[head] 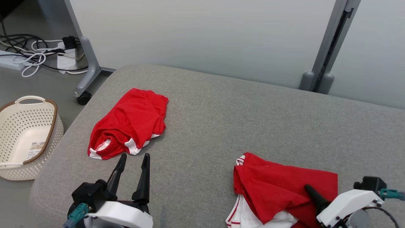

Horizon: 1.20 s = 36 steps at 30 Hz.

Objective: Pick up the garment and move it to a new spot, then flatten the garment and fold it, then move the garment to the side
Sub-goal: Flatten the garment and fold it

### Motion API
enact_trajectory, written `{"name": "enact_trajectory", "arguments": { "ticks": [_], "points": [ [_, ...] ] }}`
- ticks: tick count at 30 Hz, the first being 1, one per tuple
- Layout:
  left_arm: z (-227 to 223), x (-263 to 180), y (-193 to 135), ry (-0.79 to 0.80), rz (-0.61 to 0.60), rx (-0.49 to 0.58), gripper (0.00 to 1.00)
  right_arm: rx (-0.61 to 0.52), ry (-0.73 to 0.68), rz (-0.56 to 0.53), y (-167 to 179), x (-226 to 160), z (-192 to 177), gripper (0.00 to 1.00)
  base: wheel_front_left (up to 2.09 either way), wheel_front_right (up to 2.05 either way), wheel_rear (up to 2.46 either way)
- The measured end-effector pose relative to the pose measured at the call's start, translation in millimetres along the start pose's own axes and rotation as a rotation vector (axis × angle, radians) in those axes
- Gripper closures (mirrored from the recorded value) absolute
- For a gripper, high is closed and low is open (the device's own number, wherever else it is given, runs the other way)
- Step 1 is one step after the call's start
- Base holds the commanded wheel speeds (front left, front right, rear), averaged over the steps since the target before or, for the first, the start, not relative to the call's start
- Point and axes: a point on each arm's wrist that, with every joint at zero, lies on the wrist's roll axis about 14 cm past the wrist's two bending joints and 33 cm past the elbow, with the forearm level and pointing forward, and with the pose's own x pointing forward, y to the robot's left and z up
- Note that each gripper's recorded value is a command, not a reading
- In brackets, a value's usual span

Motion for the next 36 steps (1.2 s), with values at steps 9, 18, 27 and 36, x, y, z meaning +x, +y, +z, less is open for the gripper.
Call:
{"name": "enact_trajectory", "arguments": {
  "ticks": [9,18,27,36],
  "points": [
    [-3.2,0.6,1.5,0.01,0.006,0.0,0.0,0.036,0.216,0.146,45.0,-3.0,-74.1,1.0,0.0,0.0,0.0],
    [-6.0,4.6,-3.7,0.019,-0.012,0.002,0.0,0.034,0.315,0.265,84.2,-12.3,-112.5,1.0,0.0,0.0,0.0],
    [-2.6,8.8,-14.4,0.008,-0.052,0.003,0.0,-0.002,0.043,0.315,96.8,-21.5,-39.5,0.92,0.0,0.0,0.0],
    [1.4,16.4,-24.9,-0.003,-0.087,0.007,0.0,-0.128,-0.271,0.278,85.3,-56.8,51.9,0.0,0.0,0.0,0.0]
  ]
}}
